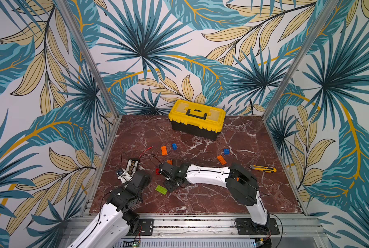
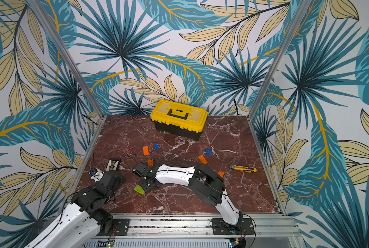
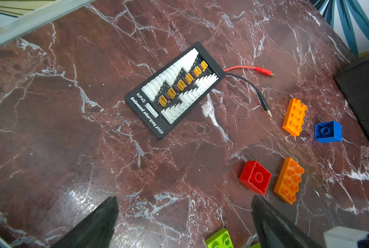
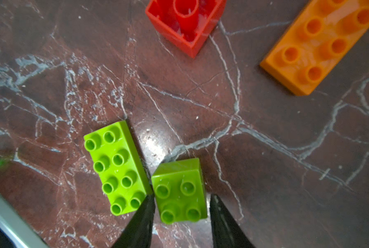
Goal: Assemble the number 5 with lego
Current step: Pick up the lego brick from the center of the board, then assemble the lego brick with the lego brick.
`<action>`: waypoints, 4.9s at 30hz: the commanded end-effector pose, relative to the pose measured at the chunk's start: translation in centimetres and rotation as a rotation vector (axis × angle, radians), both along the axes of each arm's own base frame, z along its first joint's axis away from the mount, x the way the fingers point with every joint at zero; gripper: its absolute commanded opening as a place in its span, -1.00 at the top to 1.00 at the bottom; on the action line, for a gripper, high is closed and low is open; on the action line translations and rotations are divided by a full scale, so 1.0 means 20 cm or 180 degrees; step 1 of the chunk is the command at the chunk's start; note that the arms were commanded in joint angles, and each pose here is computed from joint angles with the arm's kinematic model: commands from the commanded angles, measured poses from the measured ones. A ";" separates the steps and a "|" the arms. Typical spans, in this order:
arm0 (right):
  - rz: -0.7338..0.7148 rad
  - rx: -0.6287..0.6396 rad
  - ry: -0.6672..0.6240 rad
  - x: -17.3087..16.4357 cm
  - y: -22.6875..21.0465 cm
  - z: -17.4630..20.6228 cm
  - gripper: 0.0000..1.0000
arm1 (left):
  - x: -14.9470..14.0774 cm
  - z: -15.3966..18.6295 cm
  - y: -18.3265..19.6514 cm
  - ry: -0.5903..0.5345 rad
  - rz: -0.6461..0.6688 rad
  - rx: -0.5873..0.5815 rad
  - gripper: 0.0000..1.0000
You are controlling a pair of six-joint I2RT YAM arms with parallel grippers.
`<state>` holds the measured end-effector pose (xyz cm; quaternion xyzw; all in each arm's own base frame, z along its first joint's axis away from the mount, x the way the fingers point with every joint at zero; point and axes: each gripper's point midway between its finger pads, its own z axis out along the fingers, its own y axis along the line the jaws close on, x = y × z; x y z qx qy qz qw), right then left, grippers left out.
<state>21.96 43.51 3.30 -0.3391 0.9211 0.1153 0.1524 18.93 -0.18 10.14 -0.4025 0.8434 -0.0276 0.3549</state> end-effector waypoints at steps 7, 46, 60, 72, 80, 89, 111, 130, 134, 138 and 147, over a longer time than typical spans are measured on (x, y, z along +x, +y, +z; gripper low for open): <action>0.0052 -0.0083 -0.0017 0.01 0.01 -0.05 0.13 | 0.00 -0.05 0.00 0.0031 -0.0040 0.0017 -0.99; -0.2628 0.0561 0.0035 0.15 -1.15 0.15 0.46 | 0.37 0.13 -1.33 -0.0221 -0.3347 -0.0955 -0.99; -0.2512 0.0511 0.0216 0.16 -1.07 0.09 0.46 | 0.37 0.01 -1.55 -0.0043 -0.3481 -0.1068 -0.99; -0.2535 0.0272 0.0159 0.15 -1.09 0.10 0.47 | 0.37 0.00 -1.52 -0.0024 -0.3395 -0.1029 -1.00; -0.2518 0.0237 0.0229 0.13 -1.07 0.08 0.47 | 0.37 -0.01 -1.53 -0.0013 -0.3411 -0.1046 -0.99; -0.2516 0.0215 0.0259 0.13 -1.06 0.06 0.47 | 0.37 -0.01 -1.52 -0.0014 -0.3376 -0.1025 -0.99; -0.2412 -0.0212 0.0432 0.06 -1.12 -0.08 0.48 | 0.37 -0.01 -1.46 -0.0002 -0.3235 -0.0937 -0.99; -0.2283 -0.0616 0.0476 -0.01 -1.15 -0.14 0.50 | 0.38 -0.02 -1.44 0.0007 -0.3148 -0.0890 -1.00; -0.2350 -0.0589 0.0533 -0.03 -1.14 -0.19 0.55 | 0.39 -0.02 -1.43 0.0007 -0.3134 -0.0878 -0.99; -0.2393 -0.0548 0.0567 -0.04 -1.14 -0.20 0.66 | 0.39 -0.02 -1.42 0.0023 -0.3108 -0.0855 -1.00; -0.2565 -0.0347 0.0426 -0.01 -1.15 -0.12 0.68 | 0.39 -0.02 -1.41 0.0018 -0.3060 -0.0827 -1.00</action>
